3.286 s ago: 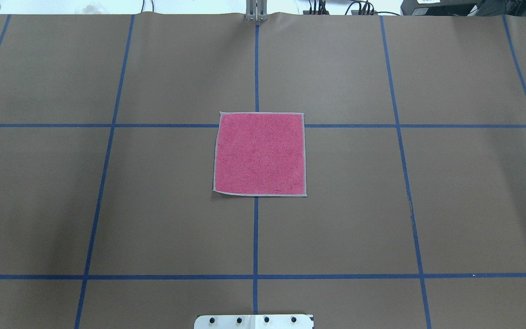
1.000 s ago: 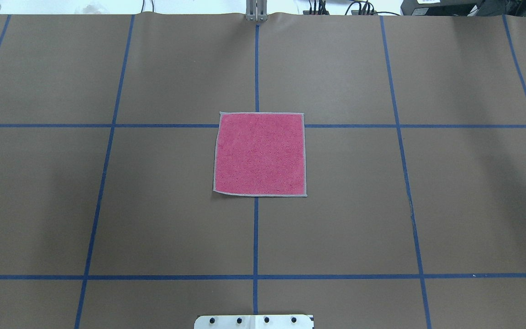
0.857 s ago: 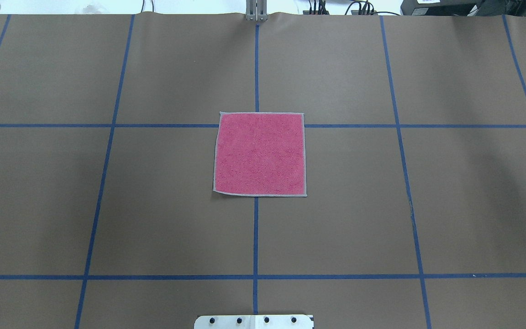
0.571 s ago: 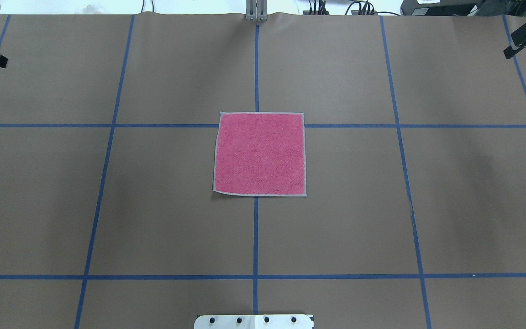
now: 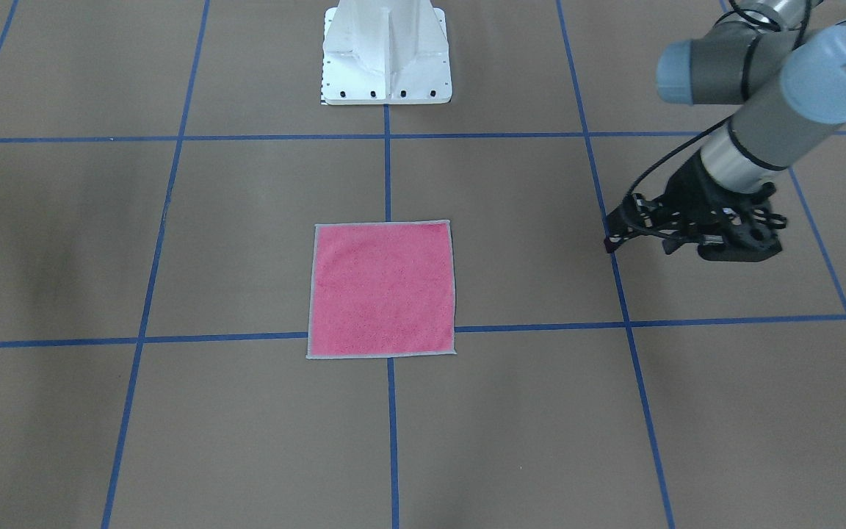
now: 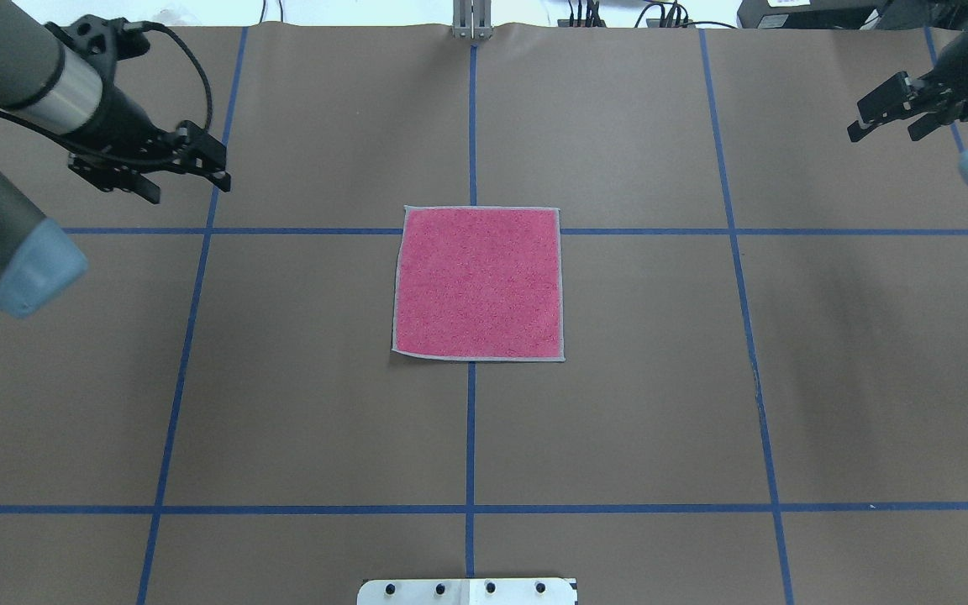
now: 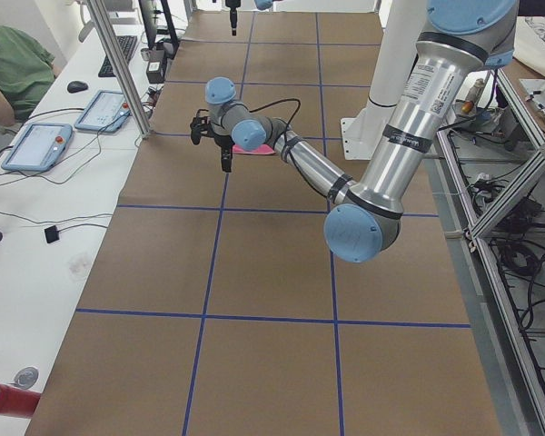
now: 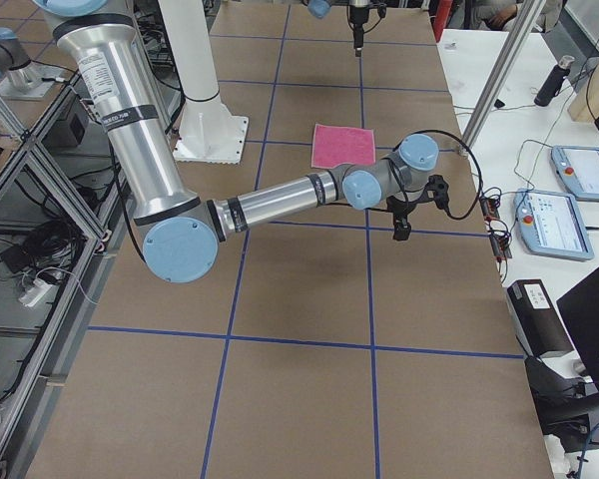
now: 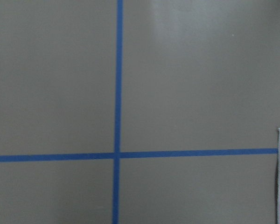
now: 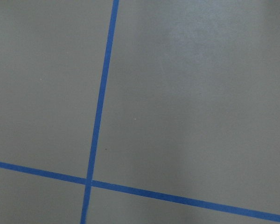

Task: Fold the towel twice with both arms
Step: 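Lower the left gripper to the towel corner nearest the robot while the right arm approaches, then grasp the near towel corner with the left gripper and lift it slightly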

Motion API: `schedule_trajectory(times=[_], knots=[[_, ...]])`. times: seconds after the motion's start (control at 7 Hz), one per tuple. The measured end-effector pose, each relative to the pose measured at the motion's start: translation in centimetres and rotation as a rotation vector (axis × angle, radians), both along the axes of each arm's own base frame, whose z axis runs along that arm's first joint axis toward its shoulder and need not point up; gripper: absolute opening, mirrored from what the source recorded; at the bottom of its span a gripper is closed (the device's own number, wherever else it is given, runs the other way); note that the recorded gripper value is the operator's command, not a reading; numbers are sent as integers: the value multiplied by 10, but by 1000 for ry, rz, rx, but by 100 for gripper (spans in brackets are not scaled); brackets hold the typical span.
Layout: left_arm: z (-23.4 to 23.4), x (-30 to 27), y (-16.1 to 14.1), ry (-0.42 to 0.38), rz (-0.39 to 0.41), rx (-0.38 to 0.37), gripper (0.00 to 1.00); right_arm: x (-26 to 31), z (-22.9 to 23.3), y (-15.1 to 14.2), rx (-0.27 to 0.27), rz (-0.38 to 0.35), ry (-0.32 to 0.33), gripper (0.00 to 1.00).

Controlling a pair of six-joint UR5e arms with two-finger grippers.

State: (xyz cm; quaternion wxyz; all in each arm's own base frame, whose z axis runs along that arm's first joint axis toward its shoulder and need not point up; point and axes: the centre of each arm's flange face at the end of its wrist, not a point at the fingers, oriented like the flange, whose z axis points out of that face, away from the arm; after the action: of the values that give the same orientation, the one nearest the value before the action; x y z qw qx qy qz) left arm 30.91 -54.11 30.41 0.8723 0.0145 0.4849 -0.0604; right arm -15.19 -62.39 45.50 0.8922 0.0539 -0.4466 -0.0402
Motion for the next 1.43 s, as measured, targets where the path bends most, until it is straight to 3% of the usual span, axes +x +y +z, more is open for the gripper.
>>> schedule_trajectory(times=[0.43, 0.71, 1.14, 1.43], knots=[[-45, 121, 69, 131, -140, -162, 100, -41, -27, 4, -37, 12, -25, 99], [-56, 187, 105, 137, -175, -208, 99, -51, -43, 9, -74, 43, -43, 99], [-39, 234, 114, 118, -171, -213, 98, -62, -59, 16, -76, 41, -61, 99], [-30, 244, 116, 114, -164, -214, 91, -65, -62, 17, -74, 36, -64, 99]])
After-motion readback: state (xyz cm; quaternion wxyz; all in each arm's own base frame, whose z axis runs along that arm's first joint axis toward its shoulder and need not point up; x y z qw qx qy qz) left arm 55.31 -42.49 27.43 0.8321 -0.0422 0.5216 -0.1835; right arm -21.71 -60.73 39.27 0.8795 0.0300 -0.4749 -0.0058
